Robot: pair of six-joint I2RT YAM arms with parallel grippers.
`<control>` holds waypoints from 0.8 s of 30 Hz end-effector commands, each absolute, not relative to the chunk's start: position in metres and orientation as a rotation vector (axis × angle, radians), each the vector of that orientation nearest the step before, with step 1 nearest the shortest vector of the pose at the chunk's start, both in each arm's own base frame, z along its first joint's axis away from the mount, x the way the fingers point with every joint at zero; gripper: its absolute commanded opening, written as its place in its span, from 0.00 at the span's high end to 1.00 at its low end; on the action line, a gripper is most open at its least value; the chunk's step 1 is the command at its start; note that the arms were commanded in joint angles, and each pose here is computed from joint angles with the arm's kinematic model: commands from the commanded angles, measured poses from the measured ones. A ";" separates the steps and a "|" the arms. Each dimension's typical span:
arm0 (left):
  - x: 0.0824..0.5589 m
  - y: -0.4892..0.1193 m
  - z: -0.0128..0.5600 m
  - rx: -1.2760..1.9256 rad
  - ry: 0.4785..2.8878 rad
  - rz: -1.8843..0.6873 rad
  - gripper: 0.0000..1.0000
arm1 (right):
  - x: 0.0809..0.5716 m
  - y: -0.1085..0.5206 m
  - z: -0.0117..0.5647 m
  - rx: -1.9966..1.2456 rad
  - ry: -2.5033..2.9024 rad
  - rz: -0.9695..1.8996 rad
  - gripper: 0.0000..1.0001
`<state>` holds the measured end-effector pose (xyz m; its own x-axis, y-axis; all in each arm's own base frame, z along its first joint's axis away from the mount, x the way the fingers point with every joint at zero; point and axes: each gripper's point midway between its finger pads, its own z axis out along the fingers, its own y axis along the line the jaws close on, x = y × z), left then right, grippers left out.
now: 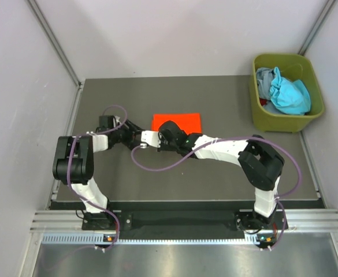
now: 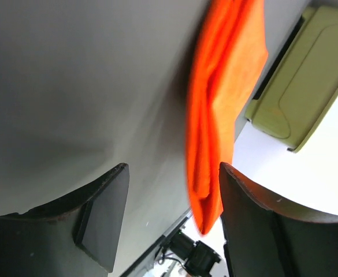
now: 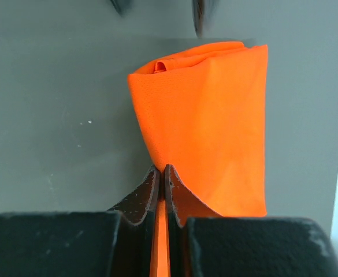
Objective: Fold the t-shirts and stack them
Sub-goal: Neatly place the folded tshirt to the corner
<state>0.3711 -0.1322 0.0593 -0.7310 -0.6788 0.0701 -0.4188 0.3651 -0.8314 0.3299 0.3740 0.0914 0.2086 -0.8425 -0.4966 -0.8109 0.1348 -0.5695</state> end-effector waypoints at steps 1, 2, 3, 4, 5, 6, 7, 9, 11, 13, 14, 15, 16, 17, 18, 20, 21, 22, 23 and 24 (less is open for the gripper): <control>0.409 -0.152 0.090 -0.831 2.209 -1.314 0.31 | 0.330 0.381 0.121 -1.587 1.544 0.037 1.00; 0.415 -0.160 0.096 -0.811 2.192 -1.327 0.31 | 0.330 0.380 0.120 -1.586 1.547 0.037 1.00; 0.418 -0.163 0.093 -0.820 2.192 -1.330 0.31 | 0.330 0.380 0.120 -1.582 1.549 0.040 1.00; 0.424 -0.166 0.095 -0.823 2.183 -1.330 0.31 | 0.331 0.380 0.122 -1.579 1.549 0.046 1.00; 0.425 -0.173 0.093 -0.827 2.191 -1.336 0.31 | 0.330 0.380 0.121 -1.577 1.553 0.052 1.00; 0.426 -0.176 0.084 -0.850 2.218 -1.325 0.31 | 0.331 0.380 0.125 -1.567 1.550 0.054 1.00; 0.427 -0.178 0.081 -0.855 2.235 -1.313 0.31 | 0.331 0.381 0.125 -1.568 1.548 0.058 1.00; 0.432 -0.181 0.067 -0.876 2.290 -1.261 0.31 | 0.332 0.380 0.130 -1.557 1.541 0.059 1.00; 0.438 -0.181 0.062 -0.878 2.307 -1.227 0.31 | 0.333 0.379 0.133 -1.547 1.544 0.064 1.00; 0.439 -0.180 0.049 -0.907 2.350 -1.190 0.32 | 0.334 0.377 0.135 -1.537 1.545 0.069 1.00; 0.439 -0.178 0.040 -0.912 2.372 -1.161 0.32 | 0.333 0.377 0.136 -1.534 1.546 0.071 1.00; 0.439 -0.177 0.036 -0.917 2.384 -1.147 0.33 | 0.333 0.377 0.138 -1.530 1.543 0.076 1.00; 0.441 -0.177 0.035 -0.912 2.394 -1.140 0.34 | 0.332 0.377 0.139 -1.528 1.541 0.081 1.00; 0.442 -0.177 0.027 -0.907 2.410 -1.127 0.34 | 0.332 0.377 0.138 -1.528 1.542 0.083 1.00; 0.442 -0.176 0.025 -0.908 2.418 -1.118 0.35 | 0.331 0.376 0.139 -1.526 1.542 0.084 1.00; 0.448 -0.176 0.018 -0.890 2.427 -1.105 0.37 | 0.330 0.376 0.139 -1.522 1.544 0.091 1.00; 0.449 -0.177 0.017 -0.883 2.431 -1.110 0.37 | 0.329 0.375 0.138 -1.521 1.545 0.091 1.00; 0.459 -0.180 0.014 -0.855 2.428 -1.121 0.41 | 0.327 0.375 0.137 -1.522 1.549 0.101 1.00; 0.459 -0.180 0.014 -0.855 2.428 -1.121 0.41 | 0.327 0.374 0.135 -1.524 1.552 0.101 1.00; 0.464 -0.181 0.017 -0.839 2.422 -1.135 0.43 | 0.326 0.374 0.136 -1.522 1.549 0.103 1.00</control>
<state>0.4597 -0.1859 0.0448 -0.7589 -0.6503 -0.0341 -0.3498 0.4512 -0.8210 0.3264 0.3694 0.1061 0.1788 -0.7987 -0.5745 -0.8326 0.1883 -0.5208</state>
